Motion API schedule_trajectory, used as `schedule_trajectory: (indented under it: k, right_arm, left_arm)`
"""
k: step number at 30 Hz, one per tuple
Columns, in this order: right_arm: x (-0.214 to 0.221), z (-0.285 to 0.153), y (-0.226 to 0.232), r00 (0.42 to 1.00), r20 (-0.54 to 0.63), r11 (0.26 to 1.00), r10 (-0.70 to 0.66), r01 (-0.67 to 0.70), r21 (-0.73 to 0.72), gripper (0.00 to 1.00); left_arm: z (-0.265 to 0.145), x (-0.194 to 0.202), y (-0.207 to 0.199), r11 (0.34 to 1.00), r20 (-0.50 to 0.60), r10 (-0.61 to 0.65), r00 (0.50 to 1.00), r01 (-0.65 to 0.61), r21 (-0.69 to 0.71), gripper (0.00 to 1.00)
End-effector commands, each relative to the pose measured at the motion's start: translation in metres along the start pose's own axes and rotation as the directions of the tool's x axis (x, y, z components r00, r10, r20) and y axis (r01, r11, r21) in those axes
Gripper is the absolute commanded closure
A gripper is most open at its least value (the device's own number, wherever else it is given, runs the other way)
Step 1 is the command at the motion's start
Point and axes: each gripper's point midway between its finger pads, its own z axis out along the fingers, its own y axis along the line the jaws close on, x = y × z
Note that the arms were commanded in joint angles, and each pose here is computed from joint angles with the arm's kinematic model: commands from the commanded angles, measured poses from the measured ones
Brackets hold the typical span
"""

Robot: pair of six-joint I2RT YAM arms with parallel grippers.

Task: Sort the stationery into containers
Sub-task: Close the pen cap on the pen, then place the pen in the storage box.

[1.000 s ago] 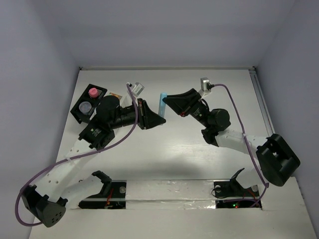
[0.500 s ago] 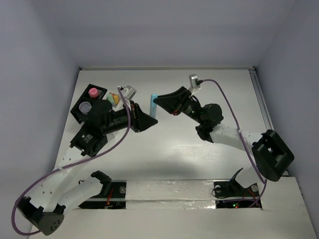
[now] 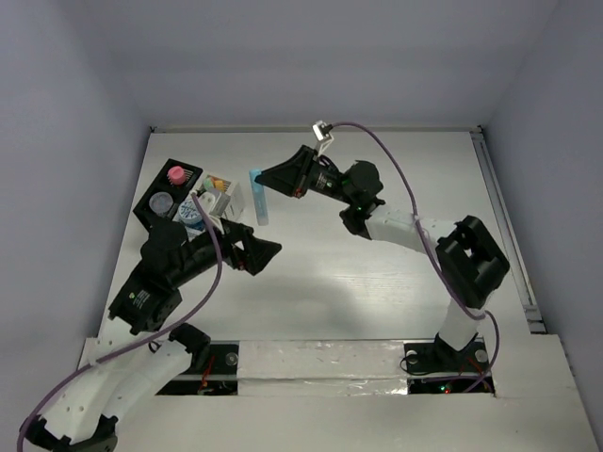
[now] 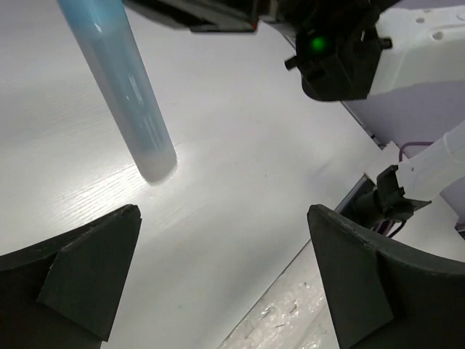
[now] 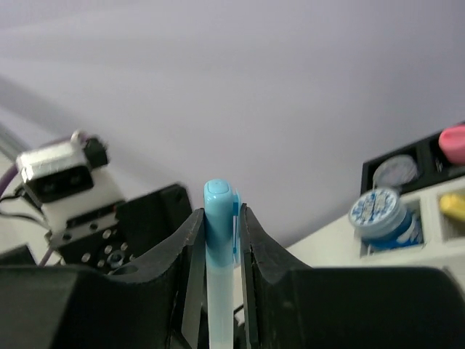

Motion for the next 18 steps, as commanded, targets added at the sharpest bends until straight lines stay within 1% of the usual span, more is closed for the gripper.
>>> schedule_trajectory:
  k: [1,2,3,4,5,6,7,8,9,10,13,15,16,17,18]
  right_arm:
    - [-0.021,0.016,-0.01,0.999,0.032,0.999,-0.038,0.039,-0.011,1.0]
    - [-0.036,0.02,-0.018,0.997,0.051,0.998,-0.058,0.058,-0.004,1.0]
    - [-0.031,0.021,-0.041,0.999,0.043,0.999,-0.023,0.022,0.025,1.0]
    - [-0.033,0.022,-0.05,0.999,0.048,1.0,-0.018,0.017,0.026,1.0]
    - [-0.047,0.028,-0.049,0.997,0.066,1.0,-0.03,0.03,0.003,1.0]
    - [-0.036,0.031,-0.074,0.999,0.041,1.0,-0.004,0.003,0.029,1.0]
    - [-0.036,0.037,-0.08,0.999,0.036,0.999,-0.005,0.004,0.032,1.0]
    - [-0.035,0.042,-0.089,1.0,0.021,0.999,-0.01,0.009,0.039,1.0]
    - [-0.045,0.055,-0.089,0.999,0.014,0.999,-0.034,0.034,0.038,1.0]
    - [-0.035,0.057,-0.111,1.0,-0.002,0.998,-0.018,0.018,0.061,1.0]
    - [-0.036,0.072,-0.13,0.999,-0.012,0.998,-0.031,0.032,0.055,1.0]
    - [-0.028,0.08,-0.141,0.998,-0.046,0.996,-0.053,0.056,0.066,1.0]
    - [-0.037,0.093,-0.128,0.994,-0.039,0.995,-0.098,0.1,0.029,1.0]
    - [-0.028,0.094,-0.147,0.989,-0.065,0.99,-0.133,0.136,0.044,1.0]
    - [-0.017,0.101,-0.153,0.987,-0.096,0.989,-0.128,0.134,0.063,1.0]
  left_arm:
    - [-0.023,-0.013,0.004,0.996,0.058,0.072,0.996,-0.068,-0.064,0.01]
    - [-0.028,-0.014,0.001,0.995,0.062,0.08,0.995,-0.077,-0.058,0.01]
    - [-0.033,-0.018,-0.003,0.994,0.079,0.095,0.992,-0.091,-0.053,0.01]
    - [-0.044,-0.031,-0.004,0.991,0.134,0.113,0.985,-0.102,-0.08,0.01]
    - [-0.05,-0.037,-0.003,0.989,0.163,0.119,0.979,-0.103,-0.102,0.01]
    - [-0.052,-0.042,0.001,0.986,0.184,0.123,0.975,-0.099,-0.133,0.01]
    - [-0.068,-0.058,0.003,0.979,0.275,0.143,0.951,-0.095,-0.179,0.01]
    - [-0.073,-0.064,0.007,0.975,0.307,0.149,0.94,-0.087,-0.207,0.01]
    - [-0.077,-0.069,0.011,0.969,0.338,0.156,0.928,-0.078,-0.234,0.01]
    - [-0.083,-0.075,0.024,0.95,0.372,0.166,0.913,-0.047,-0.308,0.01]
    - [-0.093,-0.082,0.046,0.909,0.424,0.181,0.887,0.014,-0.417,0.01]
    - [-0.096,-0.079,0.057,0.891,0.442,0.192,0.876,0.033,-0.453,0.01]
    - [-0.095,-0.076,0.059,0.889,0.446,0.196,0.873,0.033,-0.456,0.01]
    - [-0.094,-0.077,0.06,0.89,0.459,0.202,0.865,0.033,-0.454,0.01]
    - [-0.093,-0.074,0.063,0.889,0.462,0.199,0.864,0.038,-0.456,0.01]
